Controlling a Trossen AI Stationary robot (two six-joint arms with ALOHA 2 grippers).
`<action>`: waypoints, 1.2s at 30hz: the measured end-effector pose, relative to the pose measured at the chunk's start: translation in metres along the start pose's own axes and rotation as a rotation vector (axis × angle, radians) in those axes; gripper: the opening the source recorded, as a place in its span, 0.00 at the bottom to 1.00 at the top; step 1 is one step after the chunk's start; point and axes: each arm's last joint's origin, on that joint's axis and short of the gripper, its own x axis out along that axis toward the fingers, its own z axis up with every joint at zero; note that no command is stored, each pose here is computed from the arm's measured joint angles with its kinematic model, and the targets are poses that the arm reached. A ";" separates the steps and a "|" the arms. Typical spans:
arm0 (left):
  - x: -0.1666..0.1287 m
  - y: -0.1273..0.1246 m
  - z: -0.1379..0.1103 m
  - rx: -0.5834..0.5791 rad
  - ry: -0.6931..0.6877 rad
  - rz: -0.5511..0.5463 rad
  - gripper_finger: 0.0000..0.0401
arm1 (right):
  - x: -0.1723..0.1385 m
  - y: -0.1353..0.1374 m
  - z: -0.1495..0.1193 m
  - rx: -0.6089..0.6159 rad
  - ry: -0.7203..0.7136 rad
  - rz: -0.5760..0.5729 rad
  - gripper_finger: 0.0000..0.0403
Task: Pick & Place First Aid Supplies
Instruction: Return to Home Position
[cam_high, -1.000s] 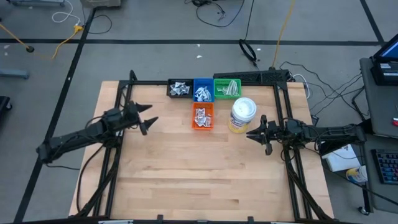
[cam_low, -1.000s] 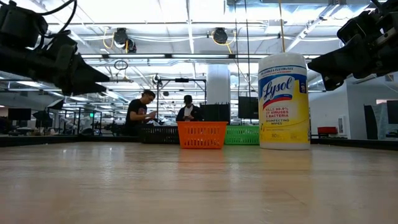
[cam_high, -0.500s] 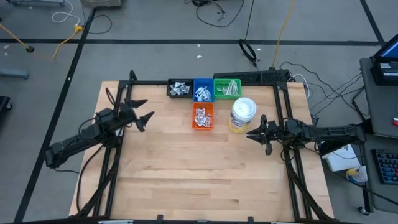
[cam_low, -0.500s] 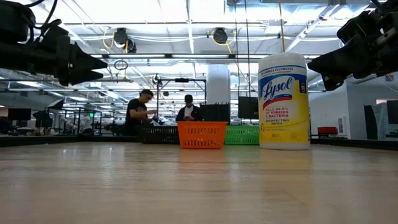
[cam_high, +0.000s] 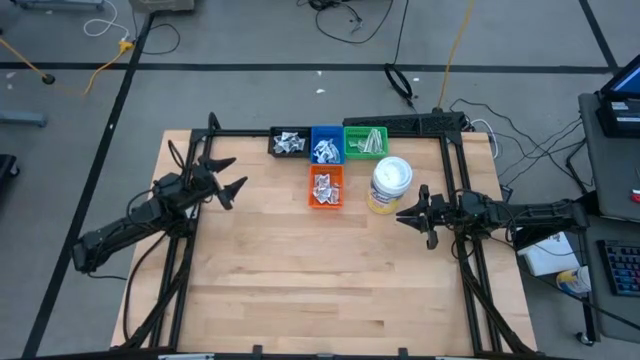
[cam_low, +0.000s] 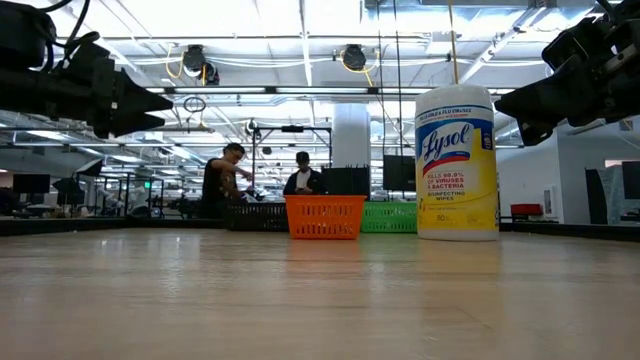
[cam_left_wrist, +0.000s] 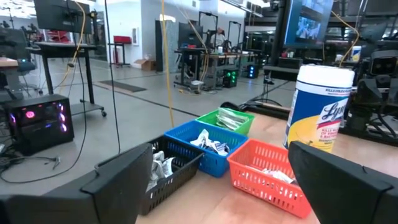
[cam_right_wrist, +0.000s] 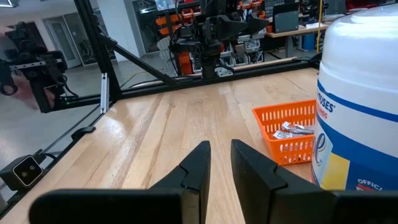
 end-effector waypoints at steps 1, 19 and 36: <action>0.000 0.000 0.000 0.000 -0.002 0.000 0.95 | 0.000 0.000 0.000 0.000 0.000 0.000 0.15; 0.000 0.000 0.001 -0.002 -0.012 0.000 0.92 | 0.000 0.000 0.000 0.000 -0.001 0.000 0.15; 0.000 0.000 0.002 -0.002 -0.015 -0.001 0.91 | 0.000 0.000 0.000 0.000 0.000 0.000 0.15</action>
